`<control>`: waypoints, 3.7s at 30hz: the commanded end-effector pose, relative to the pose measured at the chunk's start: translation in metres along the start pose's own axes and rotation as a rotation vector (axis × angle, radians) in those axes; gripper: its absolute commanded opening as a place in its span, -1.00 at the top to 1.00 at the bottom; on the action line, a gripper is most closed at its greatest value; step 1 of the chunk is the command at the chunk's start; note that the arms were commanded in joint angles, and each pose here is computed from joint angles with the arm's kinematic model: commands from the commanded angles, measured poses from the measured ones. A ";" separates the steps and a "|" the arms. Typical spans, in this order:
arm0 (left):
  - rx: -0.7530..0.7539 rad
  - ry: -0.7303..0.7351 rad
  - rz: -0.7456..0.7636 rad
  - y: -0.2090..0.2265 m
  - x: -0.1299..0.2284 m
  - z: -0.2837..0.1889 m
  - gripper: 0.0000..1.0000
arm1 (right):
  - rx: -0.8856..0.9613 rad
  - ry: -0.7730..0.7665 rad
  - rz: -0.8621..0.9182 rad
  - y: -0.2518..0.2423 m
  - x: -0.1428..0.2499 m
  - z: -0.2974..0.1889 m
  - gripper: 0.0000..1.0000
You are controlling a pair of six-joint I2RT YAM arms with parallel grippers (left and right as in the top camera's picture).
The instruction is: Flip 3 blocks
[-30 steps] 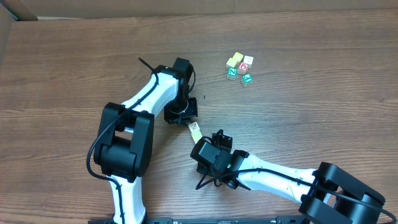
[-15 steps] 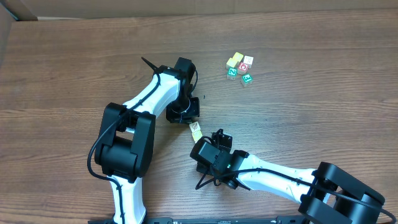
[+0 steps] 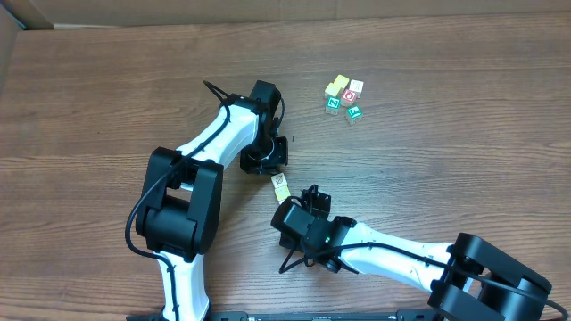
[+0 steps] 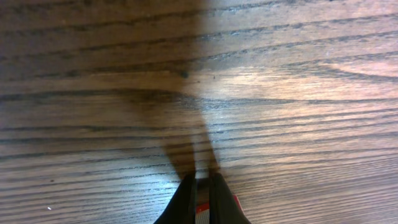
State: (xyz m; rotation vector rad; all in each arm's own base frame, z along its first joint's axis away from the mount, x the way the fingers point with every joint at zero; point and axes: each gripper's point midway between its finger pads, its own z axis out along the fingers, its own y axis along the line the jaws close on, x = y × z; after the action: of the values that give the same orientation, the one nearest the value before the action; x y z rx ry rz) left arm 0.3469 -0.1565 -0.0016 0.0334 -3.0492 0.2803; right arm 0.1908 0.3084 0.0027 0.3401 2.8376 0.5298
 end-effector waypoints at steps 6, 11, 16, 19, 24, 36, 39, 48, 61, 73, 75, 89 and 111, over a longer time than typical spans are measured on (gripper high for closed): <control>-0.029 0.038 0.029 0.006 0.004 0.022 0.92 | -0.020 0.005 -0.011 0.010 0.003 -0.001 0.92; -0.041 0.000 0.038 0.007 -0.005 0.022 0.92 | -0.034 0.020 -0.012 0.013 0.006 -0.001 0.92; -0.094 -0.071 0.018 0.016 -0.032 -0.005 0.92 | -0.052 0.018 -0.030 0.023 0.002 -0.013 0.92; -0.138 -0.123 -0.047 0.026 -0.053 -0.043 0.92 | -0.095 0.000 -0.092 0.038 -0.005 -0.035 0.92; -0.139 -0.157 -0.127 0.035 -0.067 -0.102 0.92 | -0.120 -0.037 -0.115 0.046 -0.030 -0.072 0.93; -0.169 0.050 -0.228 0.070 -0.020 -0.122 0.91 | -0.321 0.149 -0.138 0.005 -0.110 -0.094 0.92; -0.173 0.063 -0.207 0.068 -0.014 -0.125 0.91 | -0.296 0.134 -0.163 -0.012 -0.122 -0.095 0.92; -0.154 0.066 -0.163 0.050 0.015 -0.140 0.91 | -0.220 0.052 -0.182 -0.024 -0.142 -0.078 0.92; -0.238 0.162 -0.056 0.031 0.065 -0.038 0.92 | -0.185 0.099 -0.179 -0.027 -0.134 -0.045 0.92; -0.163 0.120 -0.101 0.033 0.057 -0.011 0.92 | -0.201 0.118 -0.212 -0.006 -0.116 -0.020 0.92; -0.154 0.101 -0.098 0.033 0.053 -0.007 0.92 | -0.187 0.105 -0.212 -0.008 -0.118 -0.019 0.92; -0.103 0.002 -0.060 0.024 0.028 -0.002 0.91 | -0.095 0.033 -0.210 -0.023 -0.131 -0.015 0.90; 0.012 0.124 -0.057 0.005 0.054 -0.003 0.91 | -0.081 0.046 -0.207 -0.027 -0.127 -0.014 0.83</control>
State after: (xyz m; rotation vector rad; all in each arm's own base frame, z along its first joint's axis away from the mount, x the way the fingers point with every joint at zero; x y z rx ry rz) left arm 0.2969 -0.1457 0.0026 0.1164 -2.9382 0.2250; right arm 0.3018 0.2458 0.0305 0.0137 2.8387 0.6295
